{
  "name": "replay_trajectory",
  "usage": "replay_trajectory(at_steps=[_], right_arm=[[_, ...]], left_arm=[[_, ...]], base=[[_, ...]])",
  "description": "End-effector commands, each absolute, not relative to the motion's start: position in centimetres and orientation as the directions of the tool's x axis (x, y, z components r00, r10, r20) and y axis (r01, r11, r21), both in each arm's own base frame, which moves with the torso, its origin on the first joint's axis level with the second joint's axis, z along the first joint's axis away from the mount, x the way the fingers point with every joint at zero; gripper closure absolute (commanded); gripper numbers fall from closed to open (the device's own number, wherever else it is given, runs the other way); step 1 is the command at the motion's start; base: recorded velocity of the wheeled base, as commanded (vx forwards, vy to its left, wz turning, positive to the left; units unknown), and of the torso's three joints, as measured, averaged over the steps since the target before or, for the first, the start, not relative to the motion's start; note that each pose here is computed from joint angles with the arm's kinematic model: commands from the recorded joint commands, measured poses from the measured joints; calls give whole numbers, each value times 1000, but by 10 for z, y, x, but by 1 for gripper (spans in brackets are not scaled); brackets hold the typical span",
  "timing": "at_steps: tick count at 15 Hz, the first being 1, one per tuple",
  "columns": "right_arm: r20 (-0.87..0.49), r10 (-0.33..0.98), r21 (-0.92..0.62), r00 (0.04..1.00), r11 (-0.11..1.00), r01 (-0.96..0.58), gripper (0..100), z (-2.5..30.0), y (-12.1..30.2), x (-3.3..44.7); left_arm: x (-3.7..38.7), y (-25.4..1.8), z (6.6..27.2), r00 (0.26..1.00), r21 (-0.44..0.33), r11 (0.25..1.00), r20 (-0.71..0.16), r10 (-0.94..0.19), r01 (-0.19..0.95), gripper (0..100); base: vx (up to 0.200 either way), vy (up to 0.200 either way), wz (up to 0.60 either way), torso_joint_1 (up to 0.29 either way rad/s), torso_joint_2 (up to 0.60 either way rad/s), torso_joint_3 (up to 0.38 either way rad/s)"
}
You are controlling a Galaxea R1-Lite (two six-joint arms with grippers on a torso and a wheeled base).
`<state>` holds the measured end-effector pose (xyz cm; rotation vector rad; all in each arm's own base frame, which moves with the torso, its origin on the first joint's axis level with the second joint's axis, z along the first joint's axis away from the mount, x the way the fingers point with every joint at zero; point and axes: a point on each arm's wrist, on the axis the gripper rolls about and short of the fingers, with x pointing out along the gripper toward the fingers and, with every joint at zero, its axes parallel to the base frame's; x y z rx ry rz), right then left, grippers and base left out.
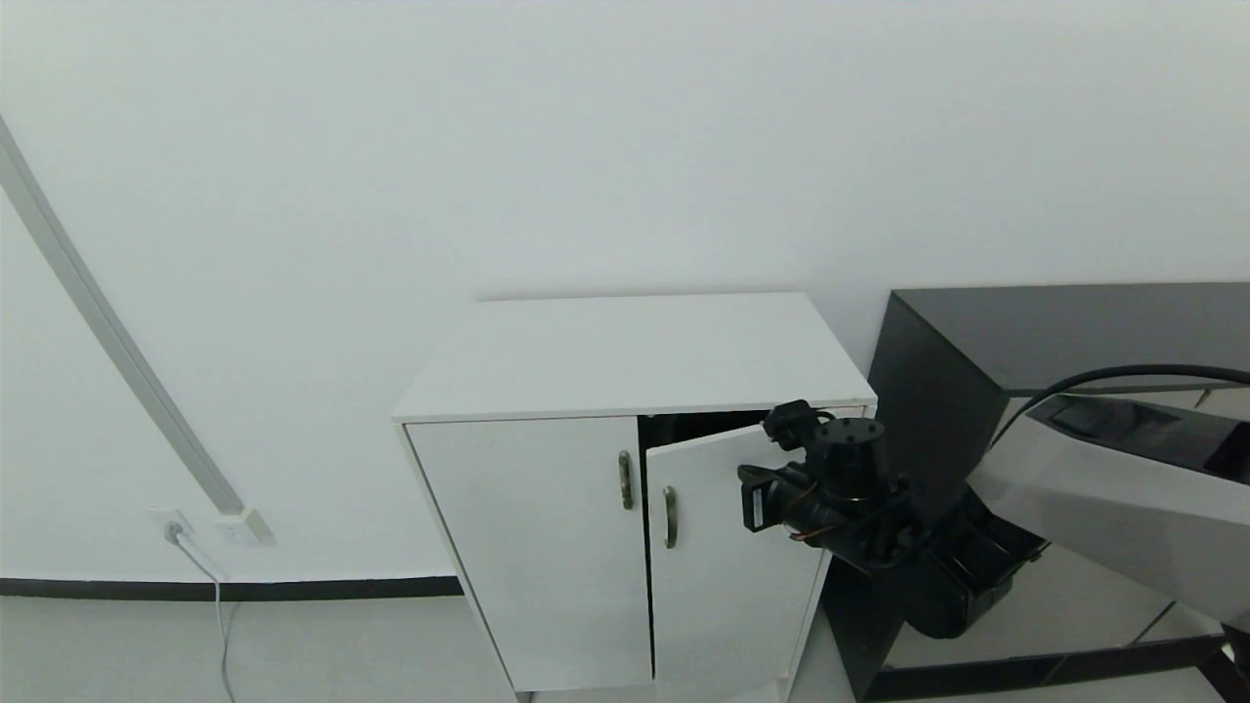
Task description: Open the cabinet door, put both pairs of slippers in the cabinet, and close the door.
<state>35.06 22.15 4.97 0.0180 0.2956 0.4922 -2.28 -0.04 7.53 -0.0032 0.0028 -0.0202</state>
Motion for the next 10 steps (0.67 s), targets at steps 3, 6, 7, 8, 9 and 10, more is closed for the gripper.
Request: replay_trajectory(at_steps=[3, 6, 7, 8, 9, 10], right_arm=[[-266, 453, 87, 851, 891, -446, 100, 40, 223, 368], [-257, 443, 89, 859, 896, -436, 100, 38, 221, 375], [-251, 439, 88, 863, 898, -431, 100, 39, 220, 378], [-250, 436, 88, 864, 899, -428, 100, 40, 219, 379], [-246, 437, 89, 865, 899, -429, 100, 41, 219, 380], [-247, 433, 88, 867, 901, -425, 100, 40, 218, 382]], left_arm=[[-23, 0, 76, 1000, -5, 1000, -3, -20, 20, 100], [-23, 0, 76, 1000, -5, 1000, -2, -20, 20, 100], [-23, 0, 75, 1000, -5, 1000, -5, -20, 20, 100], [-23, 0, 76, 1000, -5, 1000, -3, -20, 20, 100], [-23, 0, 76, 1000, -5, 1000, -2, -20, 20, 100], [-23, 0, 75, 1000, -5, 1000, -3, -20, 20, 100]], base=[[0, 0, 0, 0, 0, 0], [0, 0, 0, 0, 0, 0], [0, 0, 0, 0, 0, 0], [0, 0, 0, 0, 0, 0], [0, 0, 0, 0, 0, 0], [0, 0, 0, 0, 0, 0]])
